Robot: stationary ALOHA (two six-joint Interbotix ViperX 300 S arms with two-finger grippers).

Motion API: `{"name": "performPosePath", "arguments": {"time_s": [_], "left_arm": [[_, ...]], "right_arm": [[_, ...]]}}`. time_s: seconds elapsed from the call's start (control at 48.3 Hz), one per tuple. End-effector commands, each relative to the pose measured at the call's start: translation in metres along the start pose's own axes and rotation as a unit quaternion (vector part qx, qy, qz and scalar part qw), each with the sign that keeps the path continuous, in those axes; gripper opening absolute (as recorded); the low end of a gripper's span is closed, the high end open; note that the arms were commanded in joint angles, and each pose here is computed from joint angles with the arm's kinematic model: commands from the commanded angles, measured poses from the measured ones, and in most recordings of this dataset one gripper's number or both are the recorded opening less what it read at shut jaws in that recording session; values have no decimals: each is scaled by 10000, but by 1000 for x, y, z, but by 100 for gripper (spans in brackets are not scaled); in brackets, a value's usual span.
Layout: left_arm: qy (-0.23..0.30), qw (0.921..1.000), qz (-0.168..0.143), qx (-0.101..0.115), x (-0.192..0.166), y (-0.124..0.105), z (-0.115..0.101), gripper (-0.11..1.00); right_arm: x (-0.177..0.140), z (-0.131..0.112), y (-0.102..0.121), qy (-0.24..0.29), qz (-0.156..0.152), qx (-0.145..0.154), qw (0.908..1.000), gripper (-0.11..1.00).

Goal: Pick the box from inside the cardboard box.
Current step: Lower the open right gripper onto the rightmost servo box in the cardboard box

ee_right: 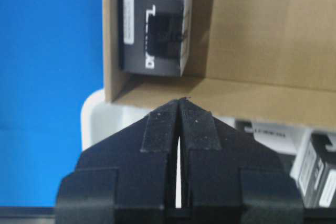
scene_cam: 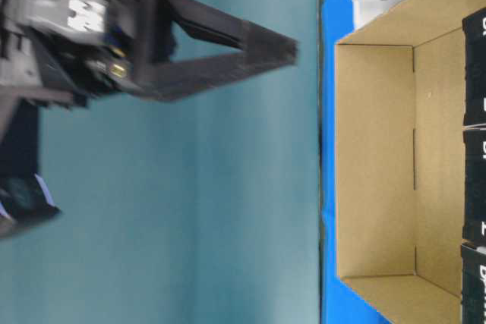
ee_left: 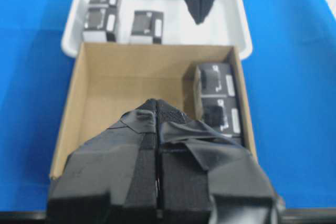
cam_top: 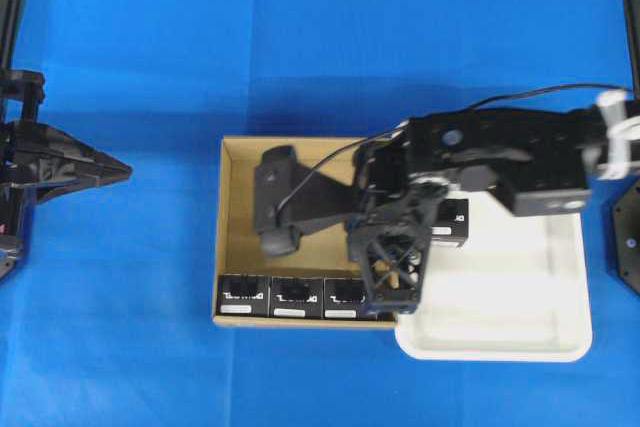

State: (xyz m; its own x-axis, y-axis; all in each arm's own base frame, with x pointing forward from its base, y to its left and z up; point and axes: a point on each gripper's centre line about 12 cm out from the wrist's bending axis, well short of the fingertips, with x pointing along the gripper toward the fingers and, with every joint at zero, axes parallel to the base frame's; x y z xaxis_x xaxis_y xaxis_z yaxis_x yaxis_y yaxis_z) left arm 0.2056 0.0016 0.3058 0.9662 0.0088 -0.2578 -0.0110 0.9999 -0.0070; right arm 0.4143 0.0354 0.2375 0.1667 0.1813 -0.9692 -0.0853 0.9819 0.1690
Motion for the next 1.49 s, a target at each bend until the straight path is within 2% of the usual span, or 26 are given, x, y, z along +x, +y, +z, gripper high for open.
{"name": "performPosePath", "arguments": {"time_s": [0.0, 0.207, 0.331, 0.435, 0.58, 0.683, 0.932, 1.222, 1.47], "left_arm": [[-169, 9999, -13, 11, -3, -1, 12, -7], [-215, 9998, -6, 9, -5, 0, 14, -7], [-215, 9998, -13, 10, -5, -1, 14, -7], [-207, 9998, -13, 10, -5, -1, 13, -7], [-207, 9998, -14, -20, -5, -1, 13, -7], [-215, 9997, -8, -68, -5, 0, 13, -7], [-222, 9997, -15, -74, -5, -1, 13, -7], [-253, 9997, -16, -74, -7, -1, 14, -7], [-268, 9996, -16, -82, -8, -1, 15, -7]], "right_arm": [[2, 4, 2, -21, 24, -15, 10000, 1], [12, 5, 0, -68, 9, 80, 9999, 4], [17, 6, -3, -112, 2, 182, 9998, 12], [22, 4, -4, -59, 0, 249, 9997, 34], [28, 1, -6, -10, 8, 320, 9995, 79], [32, 1, -9, -64, 4, 386, 9992, 98], [51, -2, -20, -307, 464, 883, 9945, 99], [76, -6, -14, -352, 837, 943, 9914, 99], [89, -3, -16, -449, 797, 896, 9918, 99]]}}
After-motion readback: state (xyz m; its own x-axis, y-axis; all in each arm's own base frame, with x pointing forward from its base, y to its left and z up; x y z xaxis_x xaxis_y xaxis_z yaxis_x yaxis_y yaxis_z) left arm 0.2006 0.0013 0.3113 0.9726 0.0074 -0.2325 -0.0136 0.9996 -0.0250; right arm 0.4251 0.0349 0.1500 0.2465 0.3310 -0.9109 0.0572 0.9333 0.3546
